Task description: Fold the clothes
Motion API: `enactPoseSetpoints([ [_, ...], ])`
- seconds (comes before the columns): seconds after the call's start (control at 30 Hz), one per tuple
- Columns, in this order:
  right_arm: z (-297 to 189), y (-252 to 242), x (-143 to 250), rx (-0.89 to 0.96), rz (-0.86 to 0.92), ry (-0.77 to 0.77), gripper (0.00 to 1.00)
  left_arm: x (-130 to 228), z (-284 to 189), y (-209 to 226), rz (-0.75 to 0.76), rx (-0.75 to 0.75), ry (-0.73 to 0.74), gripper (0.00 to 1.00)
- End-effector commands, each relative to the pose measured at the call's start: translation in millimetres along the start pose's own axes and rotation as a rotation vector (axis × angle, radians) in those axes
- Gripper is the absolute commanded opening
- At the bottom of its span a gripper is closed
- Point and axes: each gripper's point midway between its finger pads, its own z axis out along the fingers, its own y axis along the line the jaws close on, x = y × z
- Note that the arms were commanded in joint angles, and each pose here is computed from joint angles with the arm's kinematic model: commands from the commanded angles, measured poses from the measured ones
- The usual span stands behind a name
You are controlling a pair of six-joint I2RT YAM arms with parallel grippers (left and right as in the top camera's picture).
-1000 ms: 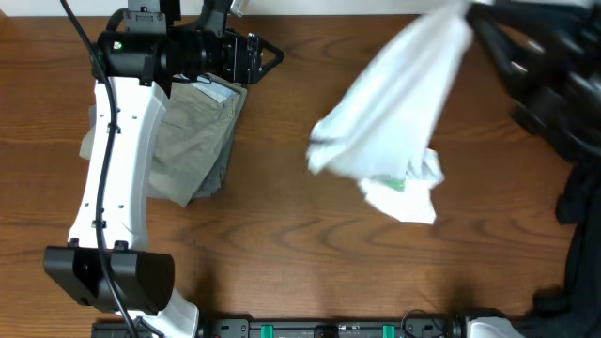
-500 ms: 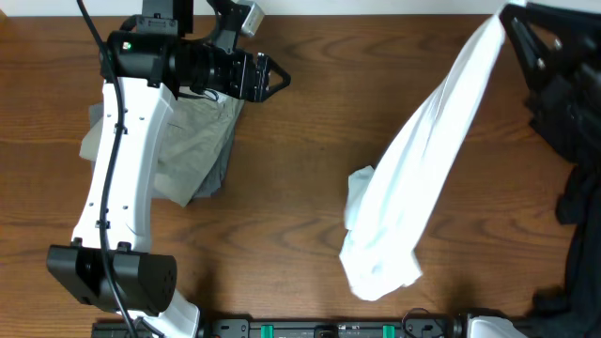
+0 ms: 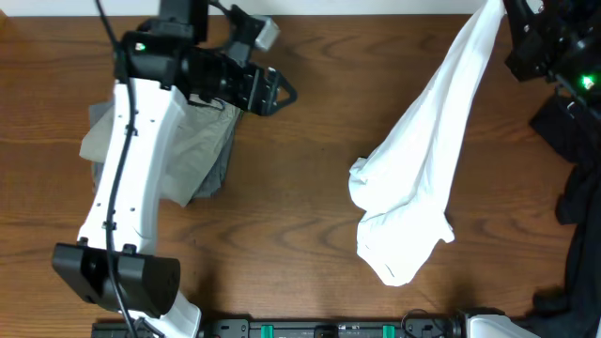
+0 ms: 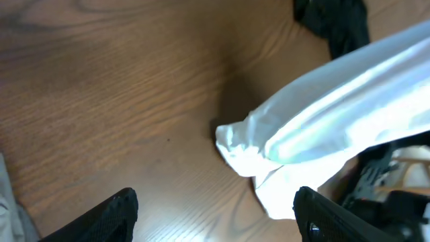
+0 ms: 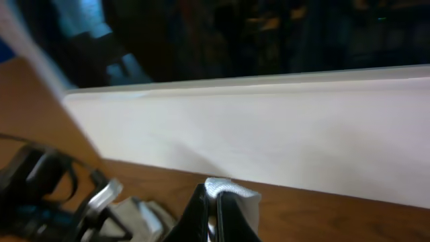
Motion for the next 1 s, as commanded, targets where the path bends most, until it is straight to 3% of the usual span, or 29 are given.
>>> enactPoseSetpoints([
  [0.0,-8,-17,-13,0.156,0.003,-0.069,0.01,8,13,-3,0.109,-0.068,0.067,0.76],
  [0.37,-32,-75,-31,0.548,0.092,-0.218,0.01,11,27,-22,0.201,-0.074,0.104,0.77],
  [0.73,-61,-106,-41,0.771,0.176,-0.339,0.01,11,26,-22,0.203,-0.074,0.1,0.77],
  [0.97,-41,-94,-33,0.679,0.196,-0.291,0.02,10,26,-25,0.208,-0.072,0.095,0.77],
])
